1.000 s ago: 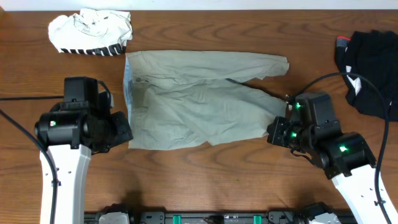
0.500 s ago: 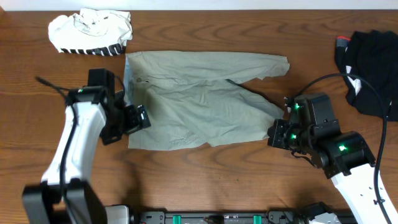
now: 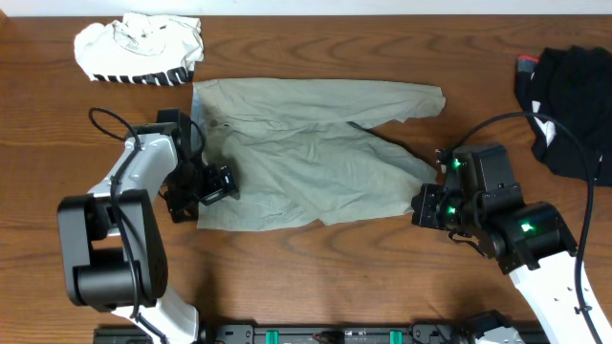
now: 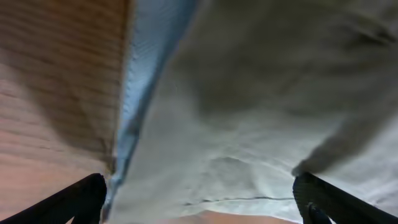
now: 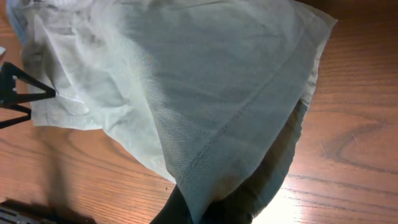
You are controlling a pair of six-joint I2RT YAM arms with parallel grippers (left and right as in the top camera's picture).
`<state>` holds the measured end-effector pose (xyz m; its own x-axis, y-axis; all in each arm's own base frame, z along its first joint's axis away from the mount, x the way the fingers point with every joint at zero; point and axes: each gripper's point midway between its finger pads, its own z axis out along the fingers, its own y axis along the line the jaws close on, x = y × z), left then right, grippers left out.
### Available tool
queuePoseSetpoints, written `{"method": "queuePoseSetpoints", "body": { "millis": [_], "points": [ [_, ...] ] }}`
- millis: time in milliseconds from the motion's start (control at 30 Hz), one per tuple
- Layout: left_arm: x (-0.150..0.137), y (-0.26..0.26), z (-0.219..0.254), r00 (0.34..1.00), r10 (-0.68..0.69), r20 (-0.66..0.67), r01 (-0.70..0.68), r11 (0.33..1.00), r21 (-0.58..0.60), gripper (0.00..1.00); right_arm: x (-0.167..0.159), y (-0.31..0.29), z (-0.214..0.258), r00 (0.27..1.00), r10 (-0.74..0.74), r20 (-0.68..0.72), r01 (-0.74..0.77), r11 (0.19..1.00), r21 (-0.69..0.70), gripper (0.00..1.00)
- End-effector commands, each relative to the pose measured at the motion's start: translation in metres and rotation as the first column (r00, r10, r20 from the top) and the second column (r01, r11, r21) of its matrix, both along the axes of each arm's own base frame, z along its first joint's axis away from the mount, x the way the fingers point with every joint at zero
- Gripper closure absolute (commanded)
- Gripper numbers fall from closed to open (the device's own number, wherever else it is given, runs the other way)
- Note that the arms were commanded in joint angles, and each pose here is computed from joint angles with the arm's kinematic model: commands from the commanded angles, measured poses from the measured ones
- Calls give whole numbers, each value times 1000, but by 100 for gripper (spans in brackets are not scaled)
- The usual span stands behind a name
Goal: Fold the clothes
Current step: 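Grasp the waistband with the left gripper and the leg hem with the right, then lift the pants high with both grippers and swing them forward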
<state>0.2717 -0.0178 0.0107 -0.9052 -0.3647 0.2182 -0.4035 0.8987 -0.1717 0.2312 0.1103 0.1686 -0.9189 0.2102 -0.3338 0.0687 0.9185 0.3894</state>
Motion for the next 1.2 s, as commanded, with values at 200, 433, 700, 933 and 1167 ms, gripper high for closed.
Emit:
{"method": "queuePoseSetpoints", "body": {
  "millis": [200, 433, 700, 933, 1167],
  "points": [
    [-6, 3, -4, 1000, 7, -23, -7, 1000, 6, 8, 5, -2, 4, 1000, 6, 26, -5, 1000, -9, 99],
    [-14, -14, -1, 999, 9, -48, -13, 995, -96, 93, 7, -2, 6, 999, 5, 34, -5, 1000, -6, 99],
    [-23, -16, 19, 996, 9, -83, -18, 994, -104, 94, 10, -2, 9, 998, 0, 55, 0, 1000, -8, 99],
    [-25, -16, 103, 991, 6, 137, 6, 996, -86, 94, 20, -7, 44, 988, -5, 155, 8, 1000, -23, 99],
    [-53, -19, 193, 915, 18, 404, 8, 998, -61, 94, 26, -17, 91, 966, -6, 258, 26, 997, -74, 99]
  ]
}}
